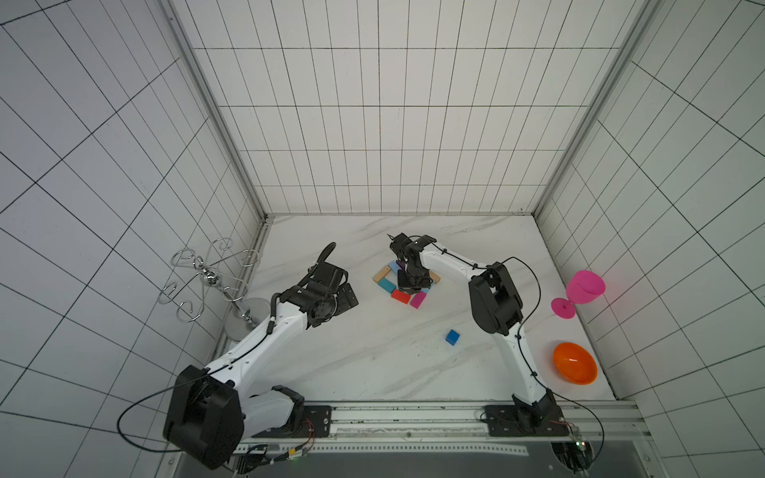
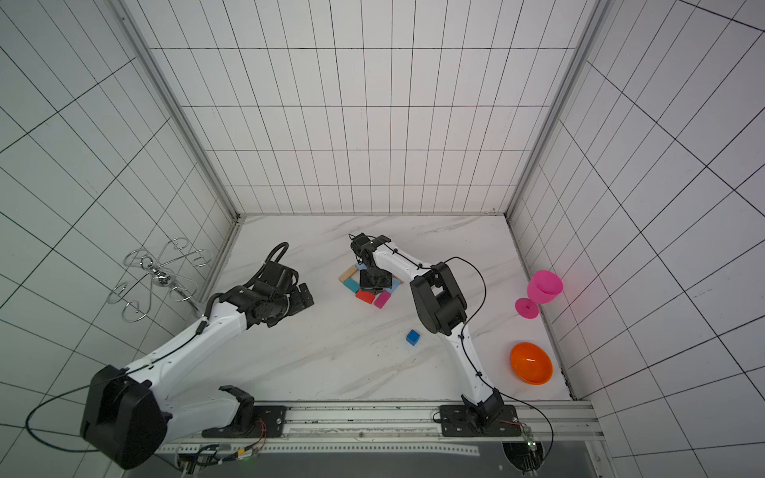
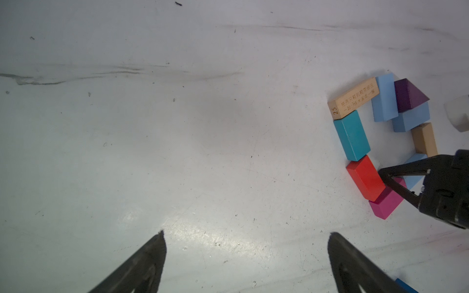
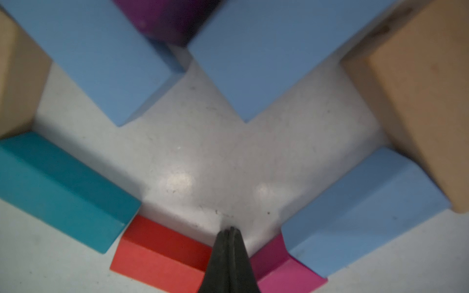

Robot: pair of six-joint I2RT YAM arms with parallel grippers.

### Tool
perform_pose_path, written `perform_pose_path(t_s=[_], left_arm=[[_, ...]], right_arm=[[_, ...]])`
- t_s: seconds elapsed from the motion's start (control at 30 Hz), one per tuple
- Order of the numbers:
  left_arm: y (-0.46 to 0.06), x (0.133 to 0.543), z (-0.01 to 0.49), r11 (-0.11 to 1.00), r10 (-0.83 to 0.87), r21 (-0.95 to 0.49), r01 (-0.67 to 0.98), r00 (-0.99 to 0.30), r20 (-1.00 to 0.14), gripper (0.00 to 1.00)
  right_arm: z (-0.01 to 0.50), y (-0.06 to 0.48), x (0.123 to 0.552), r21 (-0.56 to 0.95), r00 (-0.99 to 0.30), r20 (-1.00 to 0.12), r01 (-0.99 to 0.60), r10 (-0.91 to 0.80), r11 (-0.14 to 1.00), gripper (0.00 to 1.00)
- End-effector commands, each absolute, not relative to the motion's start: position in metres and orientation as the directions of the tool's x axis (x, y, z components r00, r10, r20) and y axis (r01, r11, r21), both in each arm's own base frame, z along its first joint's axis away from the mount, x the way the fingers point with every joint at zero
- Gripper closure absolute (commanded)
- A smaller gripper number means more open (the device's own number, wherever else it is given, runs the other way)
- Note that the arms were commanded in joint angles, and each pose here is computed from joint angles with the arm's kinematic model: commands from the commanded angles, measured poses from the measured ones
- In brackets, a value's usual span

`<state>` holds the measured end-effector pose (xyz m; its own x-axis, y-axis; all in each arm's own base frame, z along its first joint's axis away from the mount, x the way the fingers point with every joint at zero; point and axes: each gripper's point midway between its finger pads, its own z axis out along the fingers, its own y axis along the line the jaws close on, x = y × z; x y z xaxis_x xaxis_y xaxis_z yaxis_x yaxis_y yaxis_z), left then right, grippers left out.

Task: Assemble a heart with building blocks
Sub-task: Adjust the building block at the center of the board.

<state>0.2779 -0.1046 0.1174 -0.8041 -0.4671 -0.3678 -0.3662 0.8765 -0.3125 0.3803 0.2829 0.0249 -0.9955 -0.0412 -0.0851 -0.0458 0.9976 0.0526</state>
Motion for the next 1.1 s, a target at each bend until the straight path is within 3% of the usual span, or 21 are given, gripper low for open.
perform_pose_path(t_s=[0.0, 1.07], left_arm=[[-0.099, 0.274, 0.118, 0.88, -0.466, -0.3, -0.369, -0.798, -0.383, 0.02], [-0.101, 0.275, 0.113, 0.872, -0.477, -0.312, -0.376, -0.796, -0.372, 0.02]], right_arm=[[0.03, 0.278, 0.386, 0.036, -0.994, -0.102, -0.05, -0.046, 0.998, 1.0], [0.026, 0.277, 0.37, 0.043, -0.996, -0.08, -0.038, -0.035, 0.998, 1.0]])
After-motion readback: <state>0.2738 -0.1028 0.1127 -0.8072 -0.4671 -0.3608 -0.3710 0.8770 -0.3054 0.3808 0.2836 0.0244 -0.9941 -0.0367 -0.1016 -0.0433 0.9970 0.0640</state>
